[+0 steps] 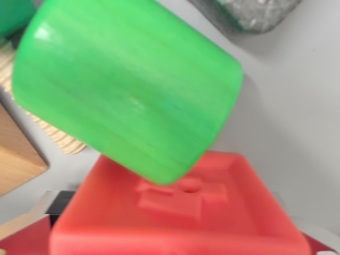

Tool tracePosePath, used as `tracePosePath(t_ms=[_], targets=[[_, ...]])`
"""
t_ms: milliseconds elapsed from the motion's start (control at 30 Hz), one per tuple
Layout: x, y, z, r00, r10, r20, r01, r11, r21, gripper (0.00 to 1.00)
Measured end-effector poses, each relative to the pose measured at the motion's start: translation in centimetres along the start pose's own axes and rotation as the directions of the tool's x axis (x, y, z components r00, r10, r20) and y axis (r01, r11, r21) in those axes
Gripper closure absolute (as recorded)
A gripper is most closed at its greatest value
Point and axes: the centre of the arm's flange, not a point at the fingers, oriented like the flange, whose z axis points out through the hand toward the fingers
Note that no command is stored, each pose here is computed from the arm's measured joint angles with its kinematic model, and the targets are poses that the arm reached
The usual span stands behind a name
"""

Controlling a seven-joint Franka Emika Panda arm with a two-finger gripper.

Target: Pick an object from the bin

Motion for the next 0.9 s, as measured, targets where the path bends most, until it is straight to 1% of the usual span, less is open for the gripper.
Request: tracePosePath(t_ms=[133,533,600,900], targets=[[0.06,0.03,-0.04,1.0,0.001,-0.0015,-0.001,1.0,0.0001,1.0],[0.06,0.03,-0.05,1.0,0.001,-0.0015,-0.001,1.0,0.0001,1.0],[0.08,0.03,-0.11,1.0,0.001,-0.0024,-0.001,1.0,0.0003,1.0],[0.07,0.03,-0.46,1.0,0.0,-0.0031,0.0,1.0,-0.0003,1.0]])
